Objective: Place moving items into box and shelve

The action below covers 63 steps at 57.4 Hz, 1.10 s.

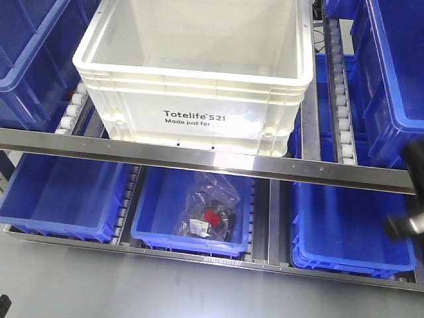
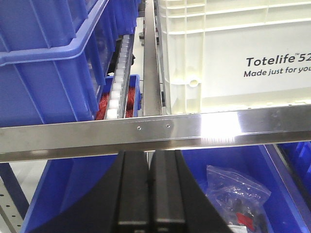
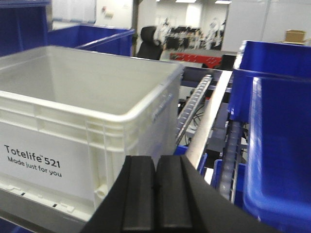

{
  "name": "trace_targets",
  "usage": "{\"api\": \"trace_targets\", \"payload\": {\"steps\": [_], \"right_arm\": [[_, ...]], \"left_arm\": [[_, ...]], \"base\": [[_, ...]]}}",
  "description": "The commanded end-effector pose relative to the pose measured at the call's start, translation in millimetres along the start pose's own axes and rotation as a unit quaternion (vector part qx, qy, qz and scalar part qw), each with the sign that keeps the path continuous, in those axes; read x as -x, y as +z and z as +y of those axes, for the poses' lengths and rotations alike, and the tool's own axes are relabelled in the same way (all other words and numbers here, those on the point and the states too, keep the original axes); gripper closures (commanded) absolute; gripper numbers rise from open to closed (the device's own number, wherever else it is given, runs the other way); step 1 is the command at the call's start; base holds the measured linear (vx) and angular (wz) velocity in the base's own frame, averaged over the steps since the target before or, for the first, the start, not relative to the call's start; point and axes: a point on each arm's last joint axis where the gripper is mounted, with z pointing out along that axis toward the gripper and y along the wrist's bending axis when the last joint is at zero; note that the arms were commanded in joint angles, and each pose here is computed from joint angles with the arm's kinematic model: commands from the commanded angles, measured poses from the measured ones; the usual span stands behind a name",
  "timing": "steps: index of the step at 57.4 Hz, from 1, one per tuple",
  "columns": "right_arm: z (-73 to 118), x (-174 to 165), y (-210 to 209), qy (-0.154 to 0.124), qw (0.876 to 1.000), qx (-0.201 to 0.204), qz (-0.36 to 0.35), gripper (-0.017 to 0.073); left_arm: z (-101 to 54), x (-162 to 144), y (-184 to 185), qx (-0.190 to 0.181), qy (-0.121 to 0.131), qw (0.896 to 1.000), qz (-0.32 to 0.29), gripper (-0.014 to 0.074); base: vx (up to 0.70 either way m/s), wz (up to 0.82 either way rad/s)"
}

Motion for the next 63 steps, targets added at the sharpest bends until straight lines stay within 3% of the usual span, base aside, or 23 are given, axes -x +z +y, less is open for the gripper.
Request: {"api": "trace_targets", "payload": {"steps": [1, 3, 5, 14, 22, 32, 42, 52, 63], "right_arm": [[-2.7, -11.2, -19.9, 0.041, 0.997, -0.024, -0.064, 0.0567], [-3.8, -20.1, -28.6, 0.057, 0.995, -0.034, -0.078, 0.0567], [-5.7, -26.8, -31.6, 0.077, 0.995, -0.048, -0.046, 0.0567], [-5.9, -39.3, -41.2, 0.097, 0.993, -0.062, 0.014, 0.0567], [-4.9, -45.7, -48.3, 0.070, 0.995, -0.063, 0.029, 0.0567], [-4.7, -48.9, -51.4, 0.065, 0.995, -0.065, 0.041, 0.0567], [-5.4, -53.4, -52.0, 0.042, 0.994, -0.070, 0.067, 0.0567], [-8.4, -51.8, -52.3, 0.046, 0.993, -0.097, 0.057, 0.0567], [-8.2, -43.6, -51.5, 0.041, 0.995, -0.093, 0.012, 0.0567]], "left_arm": [[1.5, 10.8, -2.2, 0.008, -0.004, 0.999, -0.051, 0.0600], [1.5, 10.8, -2.2, 0.008, -0.004, 0.999, -0.051, 0.0600], [1.5, 10.8, -2.2, 0.008, -0.004, 0.999, -0.051, 0.0600], [1.4, 10.7, -2.2, 0.008, -0.004, 0.999, -0.051, 0.0600], [1.4, 10.7, -2.2, 0.008, -0.004, 0.999, -0.051, 0.0600], [1.4, 10.7, -2.1, 0.007, -0.004, 0.999, -0.051, 0.0600], [1.4, 10.7, -2.1, 0.007, -0.004, 0.999, -0.051, 0.0600], [1.4, 10.7, -2.1, 0.007, -0.004, 0.999, -0.051, 0.0600], [1.4, 10.7, -2.1, 0.007, -0.004, 0.999, -0.051, 0.0600]], "base": [[0.00, 0.00], [0.00, 0.00], [0.00, 0.00], [0.00, 0.00], [0.00, 0.00], [0.00, 0.00], [0.00, 0.00], [0.00, 0.00], [0.00, 0.00]]}}
